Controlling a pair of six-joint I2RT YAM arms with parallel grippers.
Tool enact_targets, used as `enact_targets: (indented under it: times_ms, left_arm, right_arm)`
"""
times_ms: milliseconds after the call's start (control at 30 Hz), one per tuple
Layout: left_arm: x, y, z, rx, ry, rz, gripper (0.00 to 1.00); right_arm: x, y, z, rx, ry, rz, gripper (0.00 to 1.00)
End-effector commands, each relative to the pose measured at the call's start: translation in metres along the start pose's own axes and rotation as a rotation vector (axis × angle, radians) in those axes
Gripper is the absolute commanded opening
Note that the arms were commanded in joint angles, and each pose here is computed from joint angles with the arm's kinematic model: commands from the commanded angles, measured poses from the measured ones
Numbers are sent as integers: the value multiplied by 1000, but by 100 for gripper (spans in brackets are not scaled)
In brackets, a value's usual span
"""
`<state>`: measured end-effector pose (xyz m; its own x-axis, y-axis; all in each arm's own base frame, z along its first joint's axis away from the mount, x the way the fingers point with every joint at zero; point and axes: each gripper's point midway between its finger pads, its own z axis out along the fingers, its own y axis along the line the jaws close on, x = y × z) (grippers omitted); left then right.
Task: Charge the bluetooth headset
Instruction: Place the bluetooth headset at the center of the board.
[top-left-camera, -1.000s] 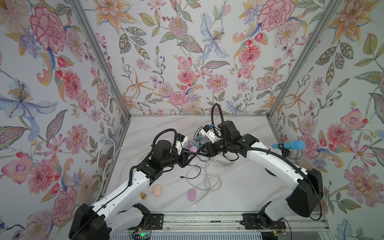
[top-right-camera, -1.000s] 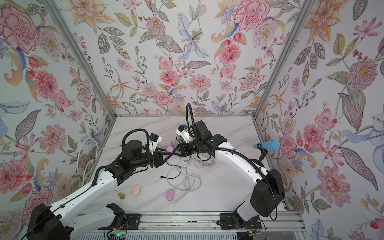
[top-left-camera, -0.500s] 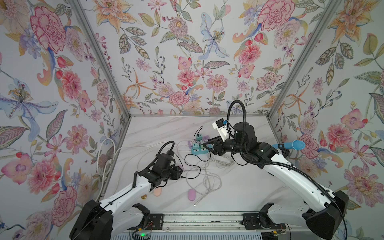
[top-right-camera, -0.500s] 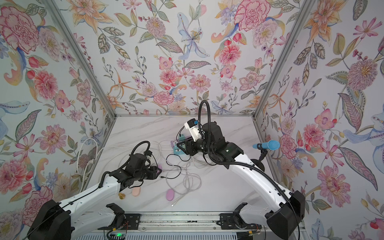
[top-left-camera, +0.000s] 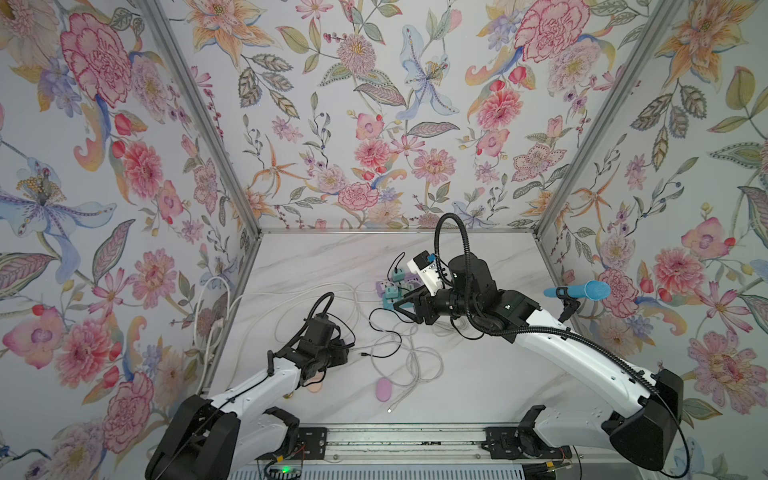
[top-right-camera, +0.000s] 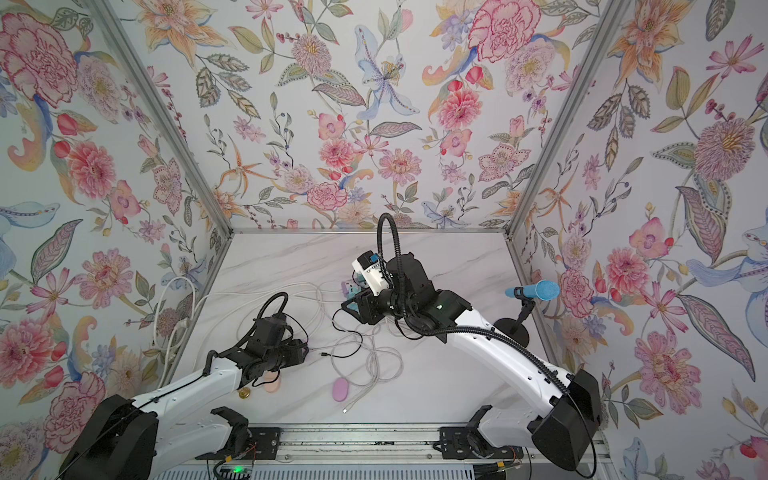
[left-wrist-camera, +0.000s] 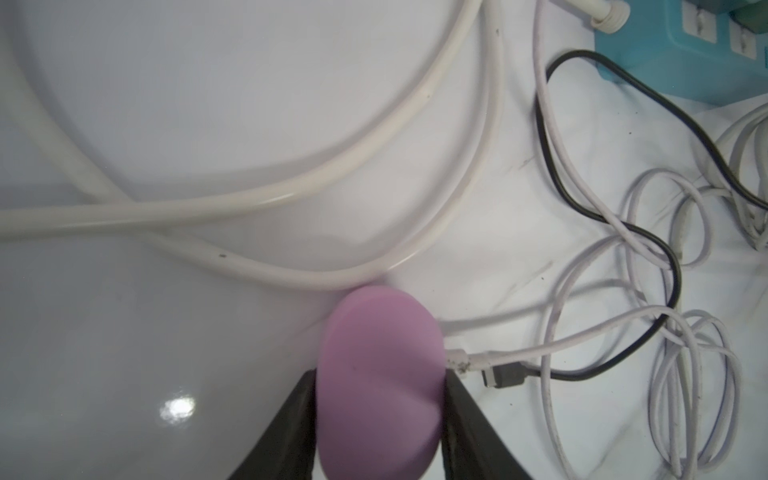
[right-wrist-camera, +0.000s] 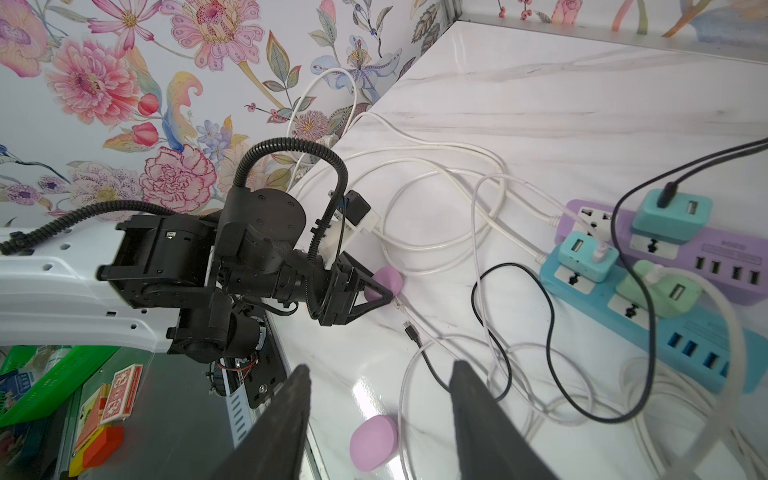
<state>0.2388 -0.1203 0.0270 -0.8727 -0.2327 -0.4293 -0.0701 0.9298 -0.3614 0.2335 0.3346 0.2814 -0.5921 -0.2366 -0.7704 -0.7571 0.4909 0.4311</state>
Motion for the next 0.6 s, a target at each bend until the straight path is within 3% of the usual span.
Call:
enact_targets:
  times_ms: [0,200,400,567]
  left_arm:
    - [-15,4,1,-31,-40,-5,65]
    - [-34,0,-9,-47,-62,28,79]
    - [-56,-11,-36,-36,-134,61,77]
    - [-54,-14,-43,-17,-130,82,76]
  right_arm:
    - [8,-1,11,0,22,-7,53]
    - [22,0,24,-22,77,-41,47]
    - [85,-6,36,40,283,-95,37]
    - [136,-18,39,106,395,4,40]
